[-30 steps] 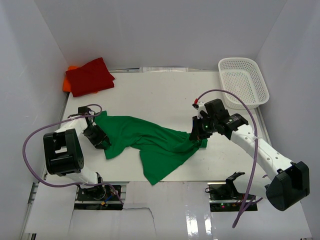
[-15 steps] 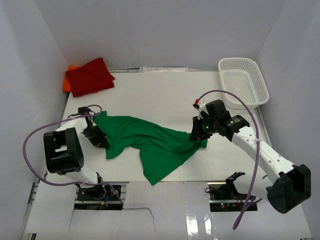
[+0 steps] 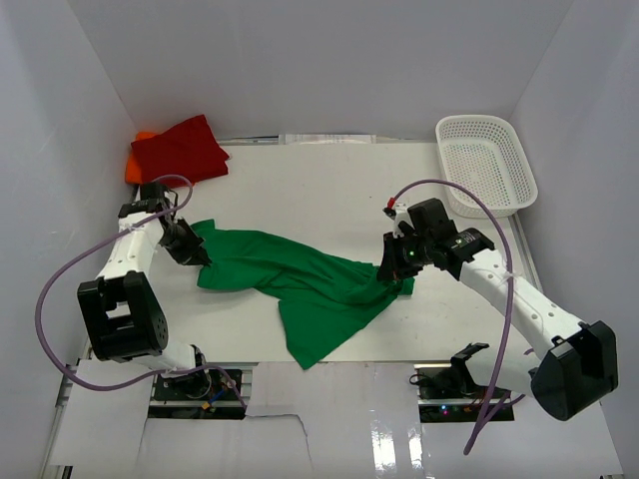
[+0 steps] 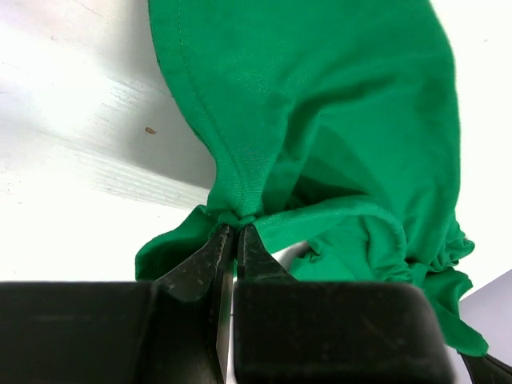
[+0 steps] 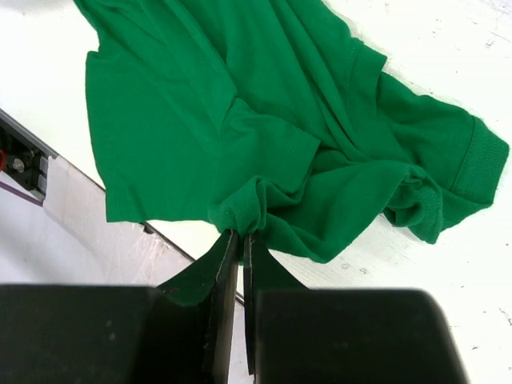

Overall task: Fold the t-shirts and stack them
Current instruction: Flatten out the tshirt

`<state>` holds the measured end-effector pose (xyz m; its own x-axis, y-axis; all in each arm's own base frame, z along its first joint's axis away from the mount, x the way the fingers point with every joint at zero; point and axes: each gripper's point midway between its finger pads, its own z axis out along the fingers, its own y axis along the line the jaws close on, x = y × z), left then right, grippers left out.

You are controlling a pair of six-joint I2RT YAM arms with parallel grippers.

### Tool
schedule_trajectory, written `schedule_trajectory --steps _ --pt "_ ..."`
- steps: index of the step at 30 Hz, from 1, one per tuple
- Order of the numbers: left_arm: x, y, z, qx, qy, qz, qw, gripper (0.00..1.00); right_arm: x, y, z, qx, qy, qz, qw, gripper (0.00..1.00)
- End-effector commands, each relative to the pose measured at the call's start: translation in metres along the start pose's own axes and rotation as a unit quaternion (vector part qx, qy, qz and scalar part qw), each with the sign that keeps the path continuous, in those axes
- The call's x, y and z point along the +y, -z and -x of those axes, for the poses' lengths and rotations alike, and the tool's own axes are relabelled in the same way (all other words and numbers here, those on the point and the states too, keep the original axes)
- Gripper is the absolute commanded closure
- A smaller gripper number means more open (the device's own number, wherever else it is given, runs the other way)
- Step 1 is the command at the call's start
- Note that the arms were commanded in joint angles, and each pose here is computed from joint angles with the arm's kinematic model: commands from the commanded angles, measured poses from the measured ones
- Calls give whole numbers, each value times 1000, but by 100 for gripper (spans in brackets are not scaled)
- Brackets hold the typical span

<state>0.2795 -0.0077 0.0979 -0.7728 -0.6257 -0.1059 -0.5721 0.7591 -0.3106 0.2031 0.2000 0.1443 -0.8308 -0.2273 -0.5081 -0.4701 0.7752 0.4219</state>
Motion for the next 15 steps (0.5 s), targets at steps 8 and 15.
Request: schedule_trajectory --steps 8,15 --pt "-24 53 16 -42 -32 -28 998 100 -12 20 52 -73 9 -63 995 92" --pt "-80 145 94 -207 -34 -85 974 100 -10 78 155 -193 15 -99 976 92"
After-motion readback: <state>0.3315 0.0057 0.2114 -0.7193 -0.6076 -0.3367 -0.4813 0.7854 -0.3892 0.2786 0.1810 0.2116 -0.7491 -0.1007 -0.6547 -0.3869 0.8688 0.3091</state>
